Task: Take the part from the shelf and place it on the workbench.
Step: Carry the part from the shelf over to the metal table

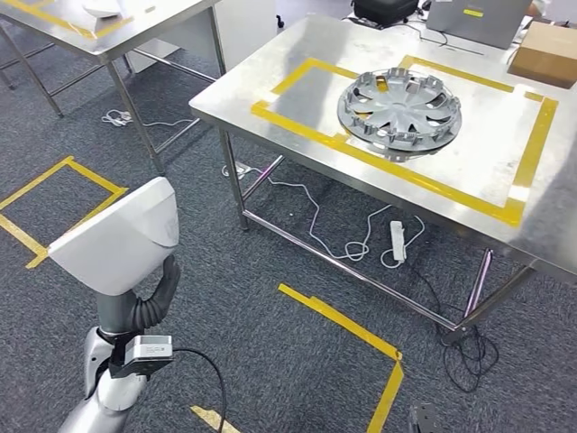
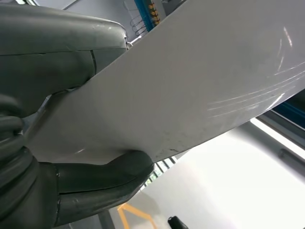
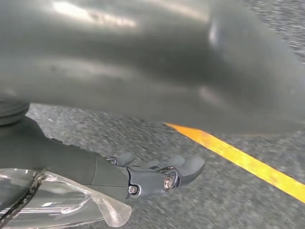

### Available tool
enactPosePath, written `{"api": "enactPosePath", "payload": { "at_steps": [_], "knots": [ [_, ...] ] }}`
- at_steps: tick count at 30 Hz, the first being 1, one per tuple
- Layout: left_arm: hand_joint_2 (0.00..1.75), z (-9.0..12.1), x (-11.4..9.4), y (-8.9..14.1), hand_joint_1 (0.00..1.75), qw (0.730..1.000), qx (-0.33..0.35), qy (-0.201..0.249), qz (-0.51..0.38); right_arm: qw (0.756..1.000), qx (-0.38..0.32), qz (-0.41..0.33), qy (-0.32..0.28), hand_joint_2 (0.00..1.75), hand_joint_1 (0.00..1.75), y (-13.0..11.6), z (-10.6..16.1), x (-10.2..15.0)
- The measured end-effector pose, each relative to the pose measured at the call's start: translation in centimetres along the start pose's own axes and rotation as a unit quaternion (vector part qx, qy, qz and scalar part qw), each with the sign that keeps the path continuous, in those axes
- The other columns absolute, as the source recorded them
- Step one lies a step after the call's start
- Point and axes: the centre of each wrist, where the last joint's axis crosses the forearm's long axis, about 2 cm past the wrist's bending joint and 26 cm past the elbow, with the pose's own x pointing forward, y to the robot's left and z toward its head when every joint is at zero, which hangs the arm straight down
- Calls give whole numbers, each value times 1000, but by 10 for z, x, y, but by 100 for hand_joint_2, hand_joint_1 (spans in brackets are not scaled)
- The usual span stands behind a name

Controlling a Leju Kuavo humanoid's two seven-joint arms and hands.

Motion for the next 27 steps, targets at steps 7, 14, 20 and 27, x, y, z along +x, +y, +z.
{"api": "enactPosePath", "payload": {
  "at_steps": [7, 14, 20, 27],
  "knots": [
    [175, -2, 0, 0, 175, 1000, 1, -1, 0, 1000, 0, 2, -7, 0, 0, 0, -2, 5],
    [175, -1, 0, 0, 175, 1000, 2, -1, 2, 1000, 0, 3, -3, 0, 0, 0, 0, 1],
    [175, -2, 0, -1, 175, 1000, 1, -4, 1, 1000, -2, 1, -5, 0, 0, -2, -1, 1],
    [175, -2, -1, -1, 175, 1000, 0, -4, 1, 1000, -1, -1, -7, 0, 0, -2, -1, 3]
  ]
}}
